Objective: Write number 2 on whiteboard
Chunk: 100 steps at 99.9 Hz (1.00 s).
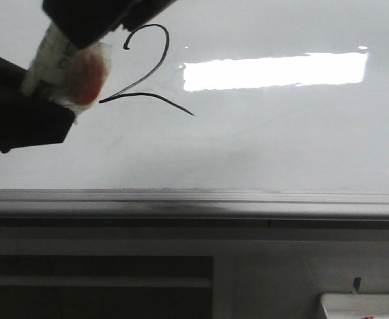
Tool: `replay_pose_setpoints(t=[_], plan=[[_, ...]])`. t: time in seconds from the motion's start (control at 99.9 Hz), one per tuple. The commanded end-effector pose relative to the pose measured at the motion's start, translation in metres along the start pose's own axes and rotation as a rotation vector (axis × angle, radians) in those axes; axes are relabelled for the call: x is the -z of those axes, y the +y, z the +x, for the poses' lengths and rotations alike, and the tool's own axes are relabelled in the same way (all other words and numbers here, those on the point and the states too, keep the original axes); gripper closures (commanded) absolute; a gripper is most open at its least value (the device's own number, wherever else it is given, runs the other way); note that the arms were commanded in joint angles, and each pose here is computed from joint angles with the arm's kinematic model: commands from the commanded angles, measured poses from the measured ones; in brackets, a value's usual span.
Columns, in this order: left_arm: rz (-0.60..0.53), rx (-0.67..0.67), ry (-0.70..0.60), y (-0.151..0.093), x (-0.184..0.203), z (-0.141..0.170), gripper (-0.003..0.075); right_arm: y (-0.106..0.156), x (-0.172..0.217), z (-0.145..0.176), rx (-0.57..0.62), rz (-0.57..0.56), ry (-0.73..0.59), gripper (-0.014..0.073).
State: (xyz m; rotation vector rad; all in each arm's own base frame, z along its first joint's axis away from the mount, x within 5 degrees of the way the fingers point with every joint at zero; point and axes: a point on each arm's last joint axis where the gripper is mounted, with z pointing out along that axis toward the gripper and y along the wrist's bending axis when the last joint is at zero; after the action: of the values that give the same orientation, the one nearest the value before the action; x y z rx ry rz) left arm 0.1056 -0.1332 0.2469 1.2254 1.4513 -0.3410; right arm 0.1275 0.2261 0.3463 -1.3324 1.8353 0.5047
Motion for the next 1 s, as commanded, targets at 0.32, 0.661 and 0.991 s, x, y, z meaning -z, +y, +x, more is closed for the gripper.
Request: replay_pose_setpoints(t=[0.32, 0.661, 0.991], plan=[[-0.189, 0.756, -0.071, 0.026, -0.003, -0.004, 0.0741, -0.022, 0.066, -0.046, 0.103, 0.186, -0.304, 0.0107], [-0.396, 1.034, -0.014, 0.050, -0.020, 0.027, 0.0741, -0.024, 0.077, -0.039, 0.044, 0.186, -0.267, 0.0124], [-0.416, 1.031, -0.024, 0.052, -0.026, 0.030, 0.0741, -0.024, 0.077, -0.037, 0.043, 0.183, -0.252, 0.0124]])
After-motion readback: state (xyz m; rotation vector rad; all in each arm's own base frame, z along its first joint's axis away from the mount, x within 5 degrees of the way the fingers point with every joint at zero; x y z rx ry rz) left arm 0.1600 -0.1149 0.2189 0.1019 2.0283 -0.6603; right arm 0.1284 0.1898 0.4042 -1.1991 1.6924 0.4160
